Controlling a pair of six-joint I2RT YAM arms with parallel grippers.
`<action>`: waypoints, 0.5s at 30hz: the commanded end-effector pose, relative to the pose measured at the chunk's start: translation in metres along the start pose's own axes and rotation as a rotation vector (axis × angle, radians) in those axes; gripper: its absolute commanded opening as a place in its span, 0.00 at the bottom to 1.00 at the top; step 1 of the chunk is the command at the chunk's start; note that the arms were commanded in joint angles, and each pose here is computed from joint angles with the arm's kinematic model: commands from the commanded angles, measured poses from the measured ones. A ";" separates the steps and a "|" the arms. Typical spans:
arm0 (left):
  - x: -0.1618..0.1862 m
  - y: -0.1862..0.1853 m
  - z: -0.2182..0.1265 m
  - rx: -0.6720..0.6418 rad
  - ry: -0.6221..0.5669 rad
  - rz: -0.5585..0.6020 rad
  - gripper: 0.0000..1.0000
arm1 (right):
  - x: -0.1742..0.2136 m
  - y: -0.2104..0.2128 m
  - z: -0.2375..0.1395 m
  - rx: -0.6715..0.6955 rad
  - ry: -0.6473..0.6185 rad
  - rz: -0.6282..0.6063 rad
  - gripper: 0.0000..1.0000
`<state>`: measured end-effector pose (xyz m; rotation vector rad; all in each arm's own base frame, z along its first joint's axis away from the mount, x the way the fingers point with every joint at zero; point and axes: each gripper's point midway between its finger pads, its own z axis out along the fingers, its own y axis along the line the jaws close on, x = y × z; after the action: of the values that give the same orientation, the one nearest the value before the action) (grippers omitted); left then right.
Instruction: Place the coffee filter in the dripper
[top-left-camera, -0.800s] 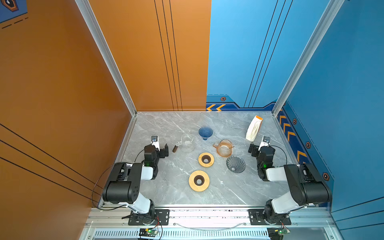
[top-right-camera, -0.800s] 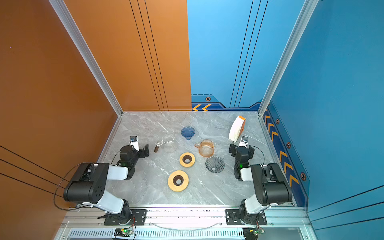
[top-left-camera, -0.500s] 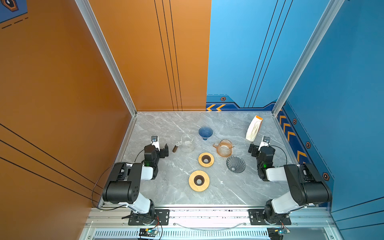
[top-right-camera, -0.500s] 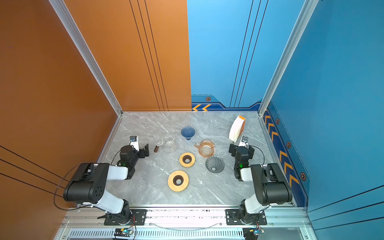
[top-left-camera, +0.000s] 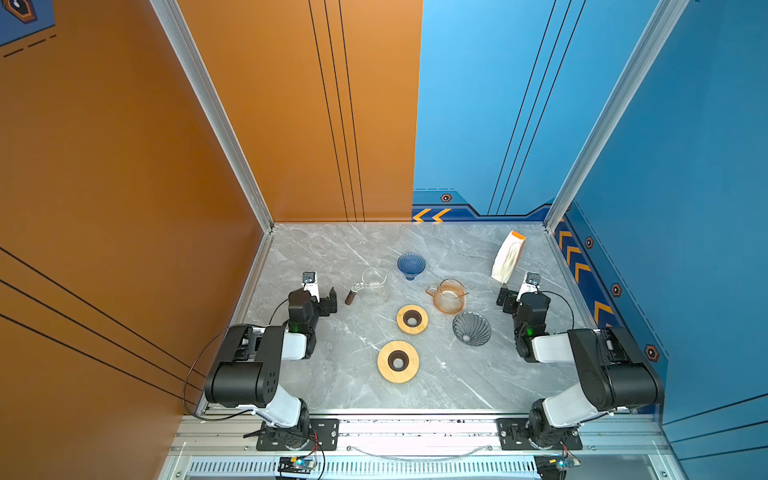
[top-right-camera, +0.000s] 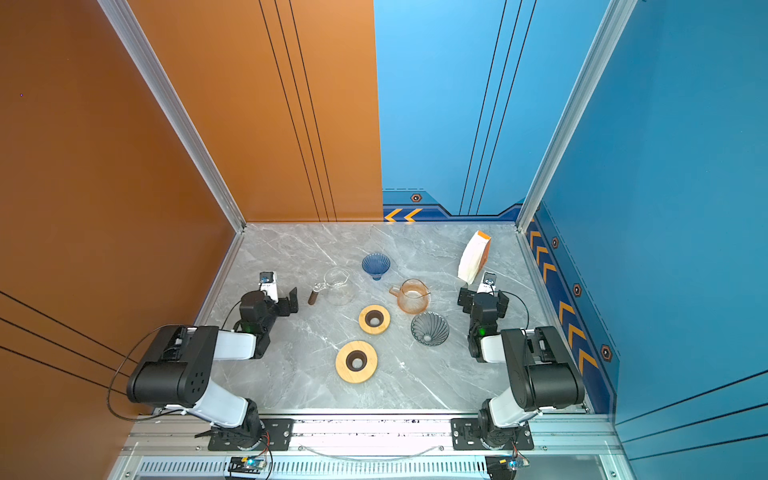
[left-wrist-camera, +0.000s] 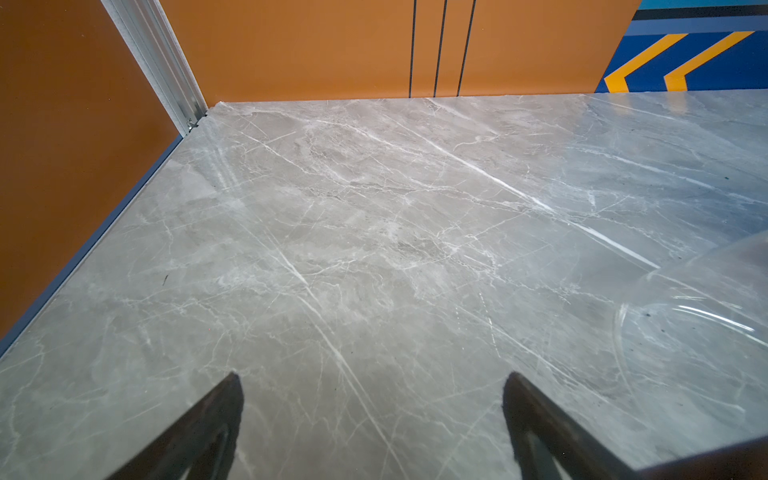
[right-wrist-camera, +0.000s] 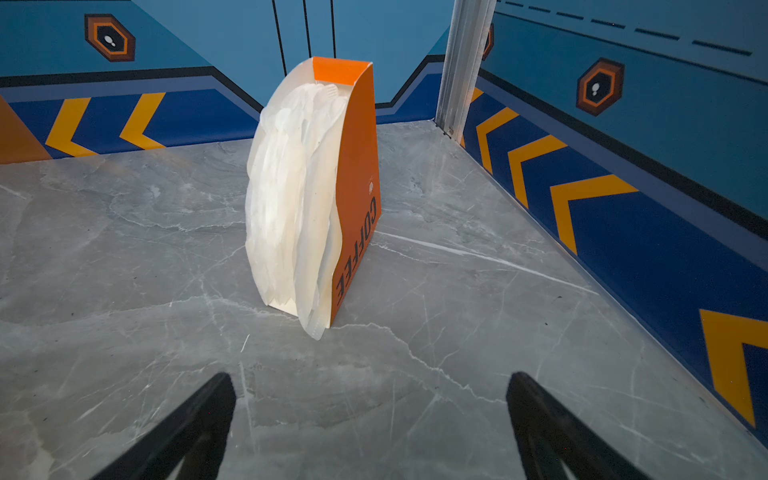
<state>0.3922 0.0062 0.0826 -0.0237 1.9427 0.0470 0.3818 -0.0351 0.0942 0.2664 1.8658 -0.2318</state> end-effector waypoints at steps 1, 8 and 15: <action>-0.007 0.000 0.003 0.010 -0.020 -0.001 0.98 | -0.004 0.000 0.002 0.011 -0.009 -0.008 1.00; -0.008 0.000 0.003 0.013 -0.021 -0.002 0.98 | -0.004 0.001 0.002 0.009 -0.008 -0.010 1.00; -0.008 -0.001 0.001 0.008 -0.023 0.009 0.98 | -0.004 0.000 0.002 0.009 -0.011 -0.007 1.00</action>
<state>0.3922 0.0063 0.0826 -0.0230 1.9427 0.0456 0.3818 -0.0351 0.0942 0.2667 1.8658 -0.2315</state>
